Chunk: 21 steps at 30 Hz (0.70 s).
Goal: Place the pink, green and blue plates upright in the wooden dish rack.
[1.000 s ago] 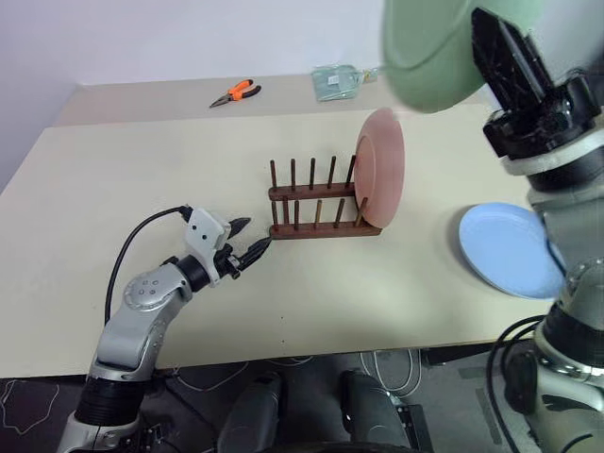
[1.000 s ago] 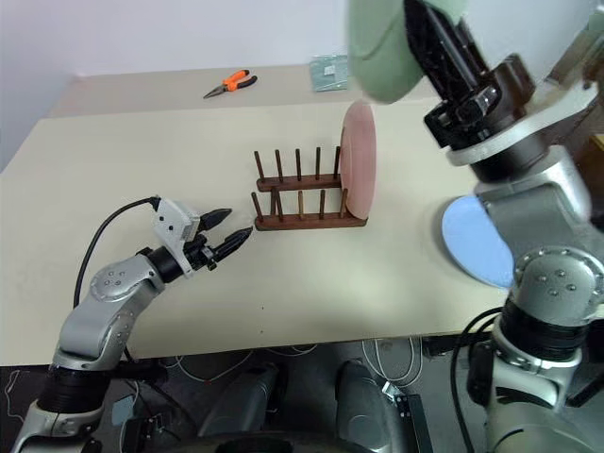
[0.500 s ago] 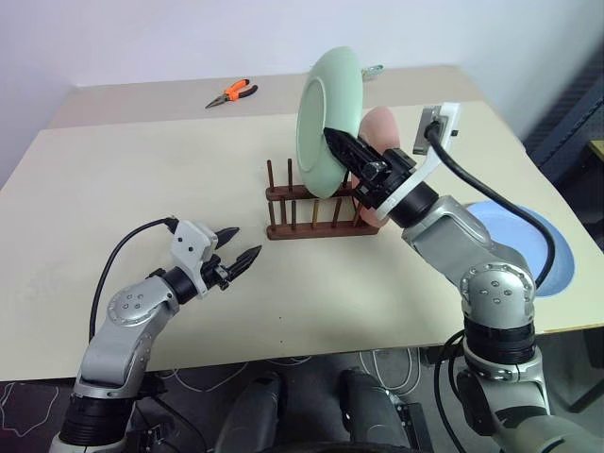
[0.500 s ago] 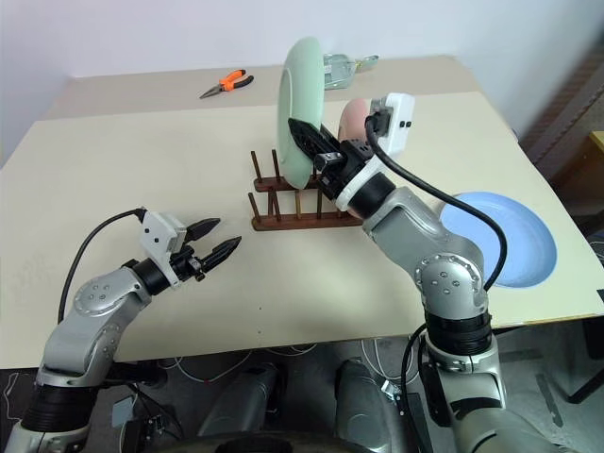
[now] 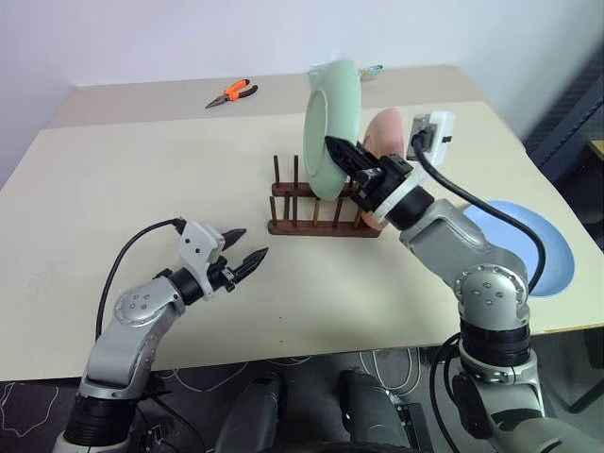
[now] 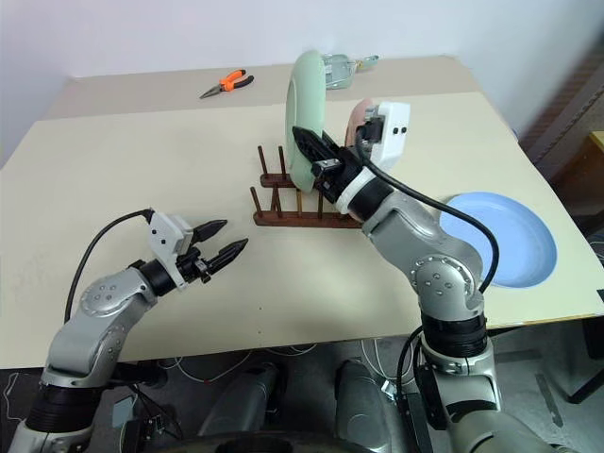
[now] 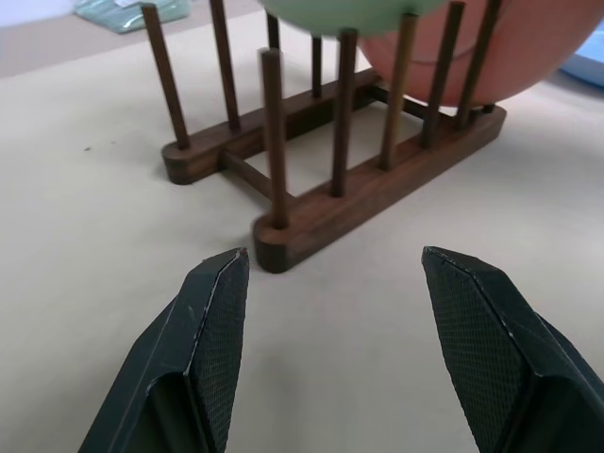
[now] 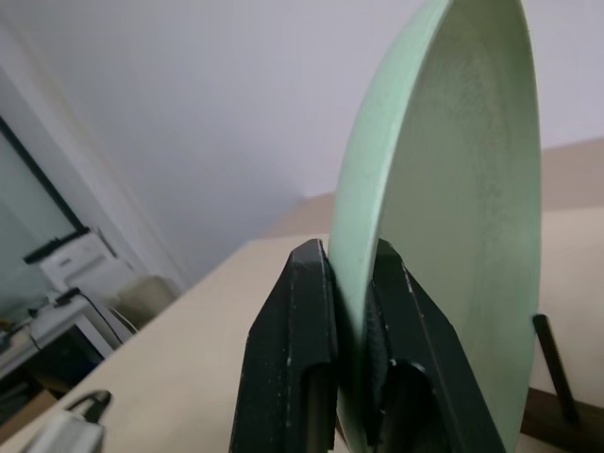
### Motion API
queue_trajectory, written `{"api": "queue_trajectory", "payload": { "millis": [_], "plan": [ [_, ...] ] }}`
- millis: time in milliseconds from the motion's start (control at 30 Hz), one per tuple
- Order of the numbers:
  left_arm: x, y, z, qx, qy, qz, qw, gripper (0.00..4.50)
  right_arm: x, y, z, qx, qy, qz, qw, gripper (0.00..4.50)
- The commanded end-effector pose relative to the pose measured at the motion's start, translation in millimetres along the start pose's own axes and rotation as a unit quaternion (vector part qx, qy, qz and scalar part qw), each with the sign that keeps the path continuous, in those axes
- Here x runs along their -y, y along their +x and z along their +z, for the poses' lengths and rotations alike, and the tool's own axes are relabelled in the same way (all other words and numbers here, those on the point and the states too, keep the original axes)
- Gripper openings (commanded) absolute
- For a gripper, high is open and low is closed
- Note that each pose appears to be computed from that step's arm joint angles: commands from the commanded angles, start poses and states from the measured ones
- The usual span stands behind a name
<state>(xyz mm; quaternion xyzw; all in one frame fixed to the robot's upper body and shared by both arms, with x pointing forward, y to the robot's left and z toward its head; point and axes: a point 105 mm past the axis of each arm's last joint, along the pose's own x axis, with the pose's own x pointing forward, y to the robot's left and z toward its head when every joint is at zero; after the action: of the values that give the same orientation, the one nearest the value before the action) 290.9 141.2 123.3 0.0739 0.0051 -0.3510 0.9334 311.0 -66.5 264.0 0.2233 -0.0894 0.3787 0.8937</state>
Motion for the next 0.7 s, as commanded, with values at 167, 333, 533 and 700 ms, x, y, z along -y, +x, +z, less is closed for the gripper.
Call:
{"api": "queue_trajectory", "payload": {
  "millis": [167,333,533,700],
  "plan": [
    [2.4,2.4,8.3,0.014,0.012,-0.01,1.0,2.99,-23.0,-9.9,38.6,0.071,0.001,0.033,0.997,0.05],
    [4.8,3.6,6.5,0.013,0.011,-0.014,1.0,2.99,-8.9,-9.1,11.7,0.02,0.005,-0.016,1.0,0.05],
    [7.3,3.3,6.1,0.011,0.009,-0.016,1.0,2.99,9.3,-5.4,-10.9,-0.021,0.015,-0.064,0.998,0.05],
    [8.6,2.5,6.0,0.01,0.008,-0.015,1.0,2.99,8.7,-0.9,-7.5,-0.026,-0.016,-0.053,0.998,1.59]
  ]
}}
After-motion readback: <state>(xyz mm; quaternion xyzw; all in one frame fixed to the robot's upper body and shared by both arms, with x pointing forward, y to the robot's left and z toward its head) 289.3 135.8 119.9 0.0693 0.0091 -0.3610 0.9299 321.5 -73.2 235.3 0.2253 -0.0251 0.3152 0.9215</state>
